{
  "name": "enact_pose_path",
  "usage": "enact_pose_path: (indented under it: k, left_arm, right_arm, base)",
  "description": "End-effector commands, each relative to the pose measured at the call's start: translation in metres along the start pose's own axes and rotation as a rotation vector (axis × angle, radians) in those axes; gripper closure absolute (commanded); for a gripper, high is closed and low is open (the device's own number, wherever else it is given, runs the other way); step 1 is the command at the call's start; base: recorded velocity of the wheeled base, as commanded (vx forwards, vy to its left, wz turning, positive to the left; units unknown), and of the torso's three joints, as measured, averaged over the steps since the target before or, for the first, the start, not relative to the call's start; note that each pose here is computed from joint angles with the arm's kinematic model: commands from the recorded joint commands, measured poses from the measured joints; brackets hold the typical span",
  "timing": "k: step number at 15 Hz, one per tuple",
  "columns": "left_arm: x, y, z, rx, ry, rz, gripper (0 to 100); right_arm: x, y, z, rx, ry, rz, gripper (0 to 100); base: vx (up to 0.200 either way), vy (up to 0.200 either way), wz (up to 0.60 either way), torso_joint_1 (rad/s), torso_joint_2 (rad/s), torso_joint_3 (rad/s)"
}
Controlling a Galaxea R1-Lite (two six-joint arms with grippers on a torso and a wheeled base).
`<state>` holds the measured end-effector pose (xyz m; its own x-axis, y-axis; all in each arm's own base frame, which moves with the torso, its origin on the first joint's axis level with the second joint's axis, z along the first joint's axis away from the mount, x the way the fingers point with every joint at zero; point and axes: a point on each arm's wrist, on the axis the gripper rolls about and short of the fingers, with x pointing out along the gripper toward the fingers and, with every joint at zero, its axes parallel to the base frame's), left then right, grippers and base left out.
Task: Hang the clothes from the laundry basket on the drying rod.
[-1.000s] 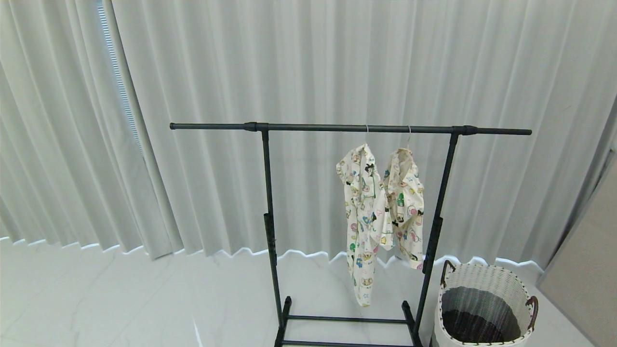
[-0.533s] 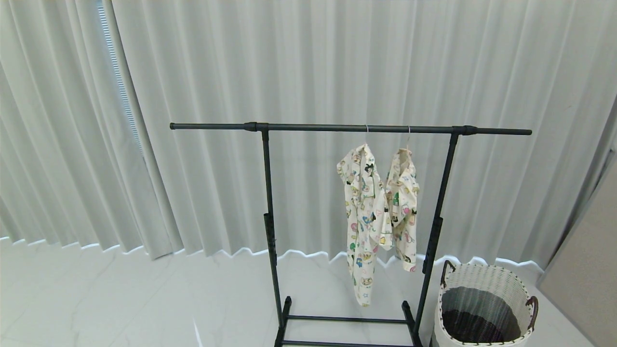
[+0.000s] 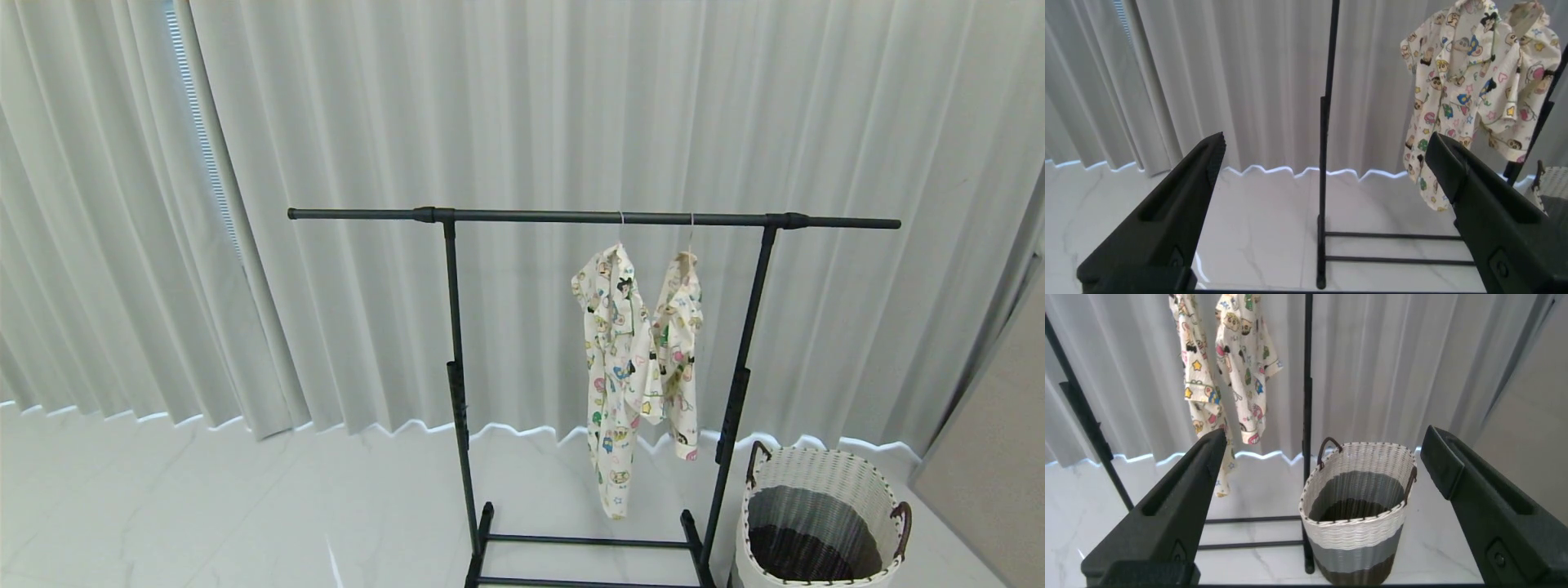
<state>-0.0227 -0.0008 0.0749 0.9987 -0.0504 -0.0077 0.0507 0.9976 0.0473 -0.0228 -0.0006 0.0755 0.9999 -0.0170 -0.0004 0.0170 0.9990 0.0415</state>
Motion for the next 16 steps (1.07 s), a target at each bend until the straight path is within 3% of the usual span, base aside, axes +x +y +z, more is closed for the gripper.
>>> enact_pose_path:
  k: [1, 16]
  left_arm:
    - [0.0000, 0.0000, 0.0000, 0.000, 0.000, 0.000, 0]
    - [0.0000, 0.0000, 0.0000, 0.000, 0.000, 0.000, 0]
  right_arm:
    - [0.0000, 0.0000, 0.0000, 0.000, 0.000, 0.002, 0]
    - [0.0000, 0.0000, 0.0000, 0.000, 0.000, 0.002, 0]
  base:
    - [0.000, 0.000, 0.00, 0.000, 0.00, 0.000]
    - [0.000, 0.000, 0.00, 0.000, 0.00, 0.000]
